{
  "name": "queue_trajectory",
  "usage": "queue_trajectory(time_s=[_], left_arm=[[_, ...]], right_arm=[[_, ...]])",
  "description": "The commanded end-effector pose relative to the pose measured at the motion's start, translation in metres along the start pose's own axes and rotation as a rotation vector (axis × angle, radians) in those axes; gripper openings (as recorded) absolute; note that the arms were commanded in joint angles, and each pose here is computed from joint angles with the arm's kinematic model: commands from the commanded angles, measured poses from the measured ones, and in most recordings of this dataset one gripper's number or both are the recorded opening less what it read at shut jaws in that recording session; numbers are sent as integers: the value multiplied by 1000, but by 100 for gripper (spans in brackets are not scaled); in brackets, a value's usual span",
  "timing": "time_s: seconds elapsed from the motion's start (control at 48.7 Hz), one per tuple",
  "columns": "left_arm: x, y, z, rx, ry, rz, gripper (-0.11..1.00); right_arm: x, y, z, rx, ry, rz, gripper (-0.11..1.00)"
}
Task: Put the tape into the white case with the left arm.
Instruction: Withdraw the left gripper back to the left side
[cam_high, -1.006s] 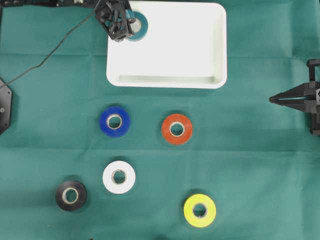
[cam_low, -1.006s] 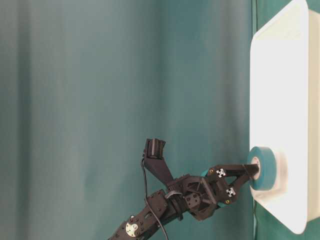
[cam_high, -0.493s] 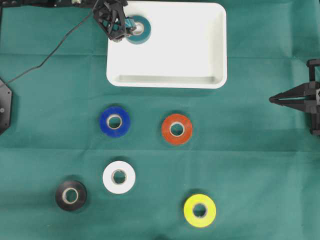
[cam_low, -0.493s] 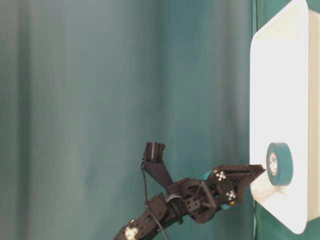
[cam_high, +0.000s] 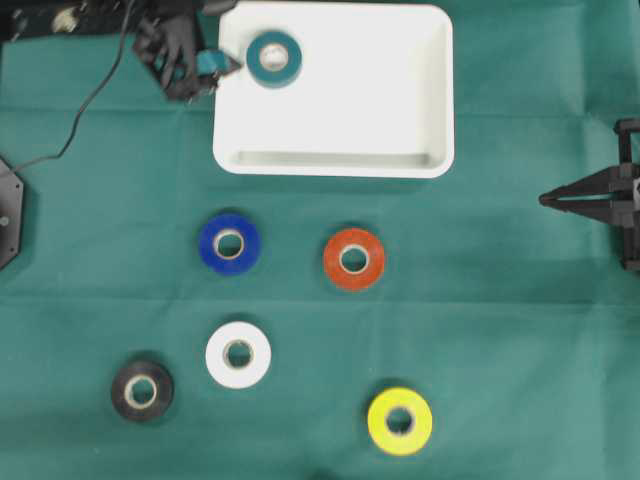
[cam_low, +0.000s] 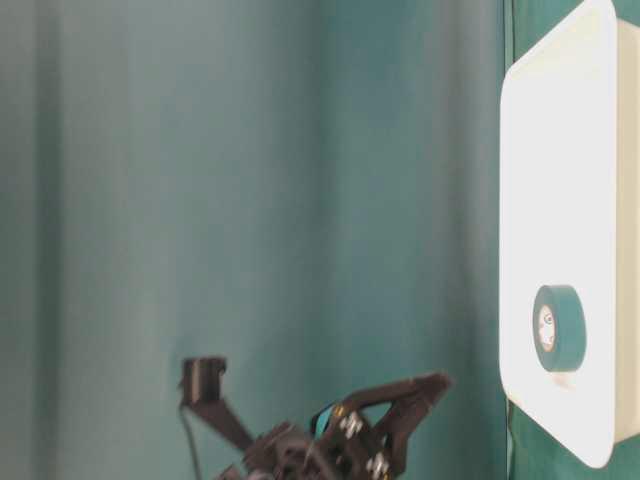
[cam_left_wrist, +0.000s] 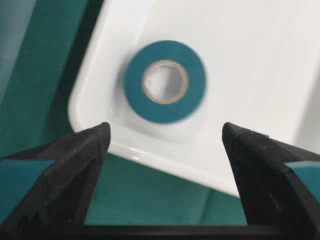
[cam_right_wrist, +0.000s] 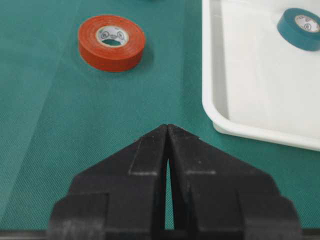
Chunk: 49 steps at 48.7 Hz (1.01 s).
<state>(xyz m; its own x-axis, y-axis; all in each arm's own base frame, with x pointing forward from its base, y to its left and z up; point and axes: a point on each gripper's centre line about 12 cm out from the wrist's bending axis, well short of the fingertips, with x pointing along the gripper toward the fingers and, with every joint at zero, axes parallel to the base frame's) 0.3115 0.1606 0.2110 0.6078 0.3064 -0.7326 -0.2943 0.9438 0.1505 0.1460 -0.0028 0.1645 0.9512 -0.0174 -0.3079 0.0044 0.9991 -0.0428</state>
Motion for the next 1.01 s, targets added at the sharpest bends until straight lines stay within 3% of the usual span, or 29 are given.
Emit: queue_trajectory(time_s=[0.0,0.431,0.575,0.862,0.985], left_arm=[[-19,-7,5,15,-55,-5,91],[-36,-21,-30,23,-128,-1,91],[-48,-33,-39,33,-154,-23,91],[-77,-55,-54,11,-232,-80,91],[-85,-63,-60,27,-255,-101,91]], right_arm=[[1,0,5,2,-12,-2,-10],[1,0,5,4,-12,-2,-10],[1,0,5,2,-12,-2,-10],[1,0,5,4,-14,-2,-10],[1,0,5,4,-12,-2,-10]])
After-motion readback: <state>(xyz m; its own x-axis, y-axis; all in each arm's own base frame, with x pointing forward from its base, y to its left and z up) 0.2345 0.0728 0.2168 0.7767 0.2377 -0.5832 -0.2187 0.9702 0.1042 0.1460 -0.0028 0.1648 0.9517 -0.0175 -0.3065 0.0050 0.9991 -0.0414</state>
